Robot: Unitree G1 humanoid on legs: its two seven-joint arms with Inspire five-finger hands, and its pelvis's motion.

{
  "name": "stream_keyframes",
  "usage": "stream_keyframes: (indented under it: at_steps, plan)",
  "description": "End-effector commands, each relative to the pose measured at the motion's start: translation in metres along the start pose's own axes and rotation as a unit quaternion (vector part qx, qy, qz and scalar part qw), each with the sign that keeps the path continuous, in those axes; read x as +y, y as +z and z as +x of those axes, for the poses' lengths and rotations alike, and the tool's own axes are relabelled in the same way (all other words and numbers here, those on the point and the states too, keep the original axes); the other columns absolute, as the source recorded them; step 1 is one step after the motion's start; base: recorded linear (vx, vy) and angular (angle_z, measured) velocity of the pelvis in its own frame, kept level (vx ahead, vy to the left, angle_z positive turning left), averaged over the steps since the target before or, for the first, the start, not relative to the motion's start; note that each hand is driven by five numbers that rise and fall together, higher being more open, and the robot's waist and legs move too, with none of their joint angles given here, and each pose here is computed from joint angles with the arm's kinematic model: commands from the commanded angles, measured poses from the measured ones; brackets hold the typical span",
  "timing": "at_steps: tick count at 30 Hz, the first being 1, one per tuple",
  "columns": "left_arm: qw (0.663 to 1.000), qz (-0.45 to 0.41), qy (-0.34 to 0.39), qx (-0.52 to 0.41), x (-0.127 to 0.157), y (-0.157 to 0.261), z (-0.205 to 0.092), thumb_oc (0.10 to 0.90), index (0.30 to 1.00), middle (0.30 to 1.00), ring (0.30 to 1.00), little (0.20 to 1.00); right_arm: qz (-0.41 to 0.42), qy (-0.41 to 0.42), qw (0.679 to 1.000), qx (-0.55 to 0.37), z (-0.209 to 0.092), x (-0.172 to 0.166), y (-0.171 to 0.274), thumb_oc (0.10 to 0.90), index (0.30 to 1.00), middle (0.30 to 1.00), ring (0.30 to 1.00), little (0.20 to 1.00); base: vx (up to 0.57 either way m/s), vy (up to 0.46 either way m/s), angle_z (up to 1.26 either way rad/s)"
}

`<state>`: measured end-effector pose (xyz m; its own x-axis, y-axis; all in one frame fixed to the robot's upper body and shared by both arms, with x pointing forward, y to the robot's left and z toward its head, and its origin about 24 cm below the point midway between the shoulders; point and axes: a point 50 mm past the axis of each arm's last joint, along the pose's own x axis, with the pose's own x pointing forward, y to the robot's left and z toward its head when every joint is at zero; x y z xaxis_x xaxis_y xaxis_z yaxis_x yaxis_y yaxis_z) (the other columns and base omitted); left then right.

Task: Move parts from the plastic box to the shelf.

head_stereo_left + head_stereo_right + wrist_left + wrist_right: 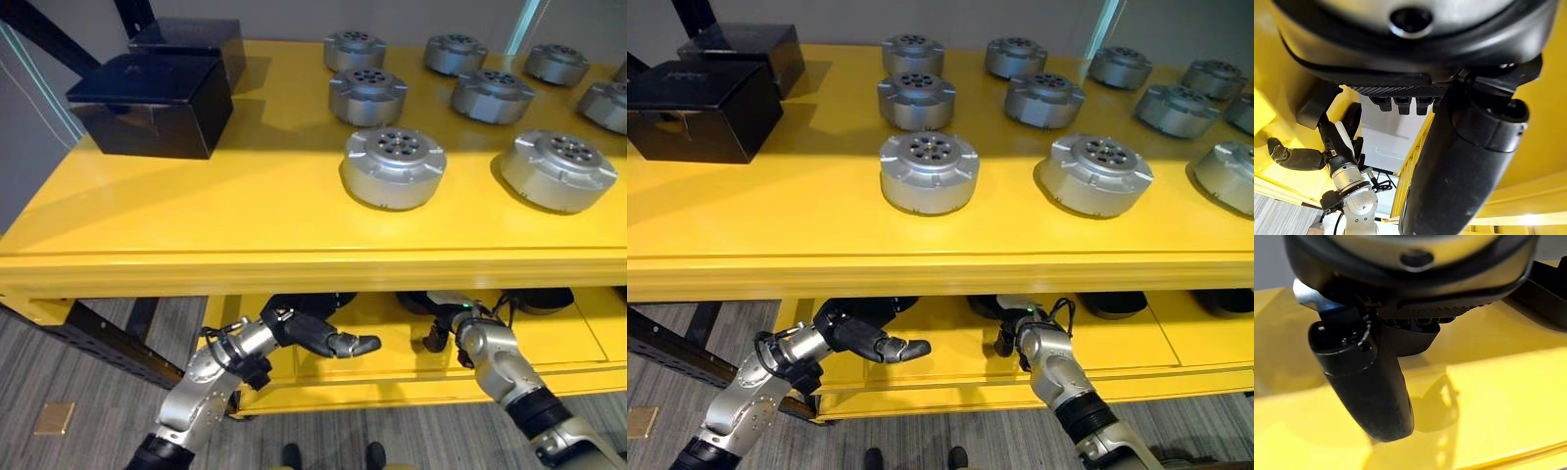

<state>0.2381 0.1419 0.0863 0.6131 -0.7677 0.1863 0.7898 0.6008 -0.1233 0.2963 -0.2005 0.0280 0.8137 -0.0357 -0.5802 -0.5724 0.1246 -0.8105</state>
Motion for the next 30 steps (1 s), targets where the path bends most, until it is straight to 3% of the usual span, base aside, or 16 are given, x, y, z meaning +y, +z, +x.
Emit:
stream_keyframes:
  at_steps: [1,17,21,27,30]
  plan:
    - [0.990,0.058,-0.043,-0.124,-0.004,0.050,0.018,0.900,1.000,1.000,1.000,1.000,-0.037,0.035,0.998,0.024,-0.003,0.001,-0.009,0.900,1.000,1.000,1.000,1.000,0.00,0.000,0.00]
    - [0.989,0.070,-0.025,-0.128,-0.002,0.053,0.012,0.900,1.000,1.000,1.000,1.000,-0.038,0.009,0.999,-0.004,-0.024,-0.011,-0.009,0.900,1.000,1.000,1.000,1.000,0.00,0.001,0.00]
    - [0.989,0.070,-0.025,-0.128,-0.002,0.051,0.010,0.900,1.000,1.000,1.000,1.000,-0.024,-0.068,0.997,-0.001,-0.026,-0.020,-0.011,0.900,1.000,1.000,1.000,1.000,0.00,0.015,-0.07]
    - [0.989,0.064,-0.021,-0.135,-0.004,0.049,0.006,0.900,1.000,1.000,1.000,1.000,0.017,-0.285,0.956,-0.073,-0.034,-0.046,-0.004,0.900,1.000,1.000,1.000,1.000,0.00,0.025,-0.06]
    - [0.989,0.060,-0.021,-0.137,-0.004,0.049,0.005,0.900,1.000,1.000,1.000,1.000,0.028,-0.321,0.942,-0.093,-0.036,-0.047,-0.002,0.900,1.000,1.000,1.000,1.000,0.00,0.026,-0.05]
